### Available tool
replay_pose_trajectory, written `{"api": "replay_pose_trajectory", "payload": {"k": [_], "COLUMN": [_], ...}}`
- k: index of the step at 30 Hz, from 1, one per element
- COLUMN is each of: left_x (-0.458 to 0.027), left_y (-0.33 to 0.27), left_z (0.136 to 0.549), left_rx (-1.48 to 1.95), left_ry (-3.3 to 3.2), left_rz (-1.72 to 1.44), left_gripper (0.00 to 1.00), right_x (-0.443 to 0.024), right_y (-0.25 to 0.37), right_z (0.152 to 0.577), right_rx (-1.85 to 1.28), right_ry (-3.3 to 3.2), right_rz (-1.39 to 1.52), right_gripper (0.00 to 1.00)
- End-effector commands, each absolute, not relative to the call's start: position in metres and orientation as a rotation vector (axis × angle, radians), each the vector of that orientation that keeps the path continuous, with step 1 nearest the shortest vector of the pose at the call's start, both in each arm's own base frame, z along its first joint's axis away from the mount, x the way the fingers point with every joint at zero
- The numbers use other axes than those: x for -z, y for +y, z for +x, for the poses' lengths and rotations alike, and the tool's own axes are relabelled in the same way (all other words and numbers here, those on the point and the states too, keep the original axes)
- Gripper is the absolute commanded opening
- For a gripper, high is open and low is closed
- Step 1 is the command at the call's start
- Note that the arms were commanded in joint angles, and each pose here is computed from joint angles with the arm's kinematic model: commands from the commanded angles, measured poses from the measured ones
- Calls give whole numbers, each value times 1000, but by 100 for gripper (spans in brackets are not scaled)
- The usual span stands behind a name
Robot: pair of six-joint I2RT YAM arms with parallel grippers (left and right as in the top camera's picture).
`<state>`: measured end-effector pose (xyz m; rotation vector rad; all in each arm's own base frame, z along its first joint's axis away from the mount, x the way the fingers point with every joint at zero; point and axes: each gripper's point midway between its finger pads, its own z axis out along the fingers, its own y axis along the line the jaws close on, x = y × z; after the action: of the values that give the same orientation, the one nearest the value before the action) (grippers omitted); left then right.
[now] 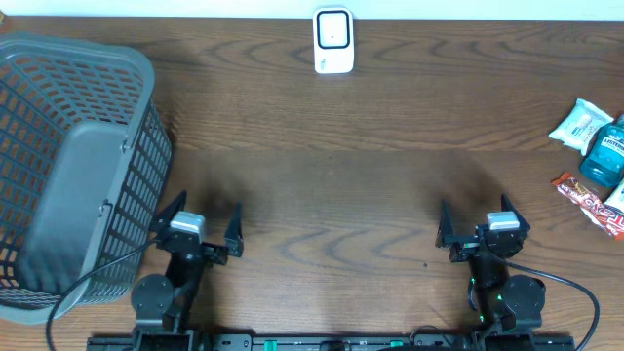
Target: Scan the item barcode
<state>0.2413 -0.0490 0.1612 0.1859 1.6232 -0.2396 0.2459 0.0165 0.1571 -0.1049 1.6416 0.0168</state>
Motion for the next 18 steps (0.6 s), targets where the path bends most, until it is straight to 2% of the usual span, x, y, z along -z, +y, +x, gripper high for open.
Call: {"api": "replay_pose_trajectory", "payload": {"k": [1, 8, 14, 18], "left_x": [-164, -140, -138, -137], "left_y": [-50, -39, -20, -19], "left_z": [240, 241, 243, 243], "left_rx": [128, 86, 98, 96], "left_ry": [1588, 1692, 1722, 1722], "left_rz": [297, 254, 42, 36], "left_gripper": [99, 99, 99, 99], "right_x": [-156, -156, -156, -156], "right_y": [13, 13, 13, 13], "right_z": [246, 246, 246, 246], "right_rx": [-12, -12, -12, -12], "right_ry": [1644, 1644, 1644, 1644], "right_rz": [-80, -80, -80, -80], "right_gripper": [99, 99, 99, 99]}}
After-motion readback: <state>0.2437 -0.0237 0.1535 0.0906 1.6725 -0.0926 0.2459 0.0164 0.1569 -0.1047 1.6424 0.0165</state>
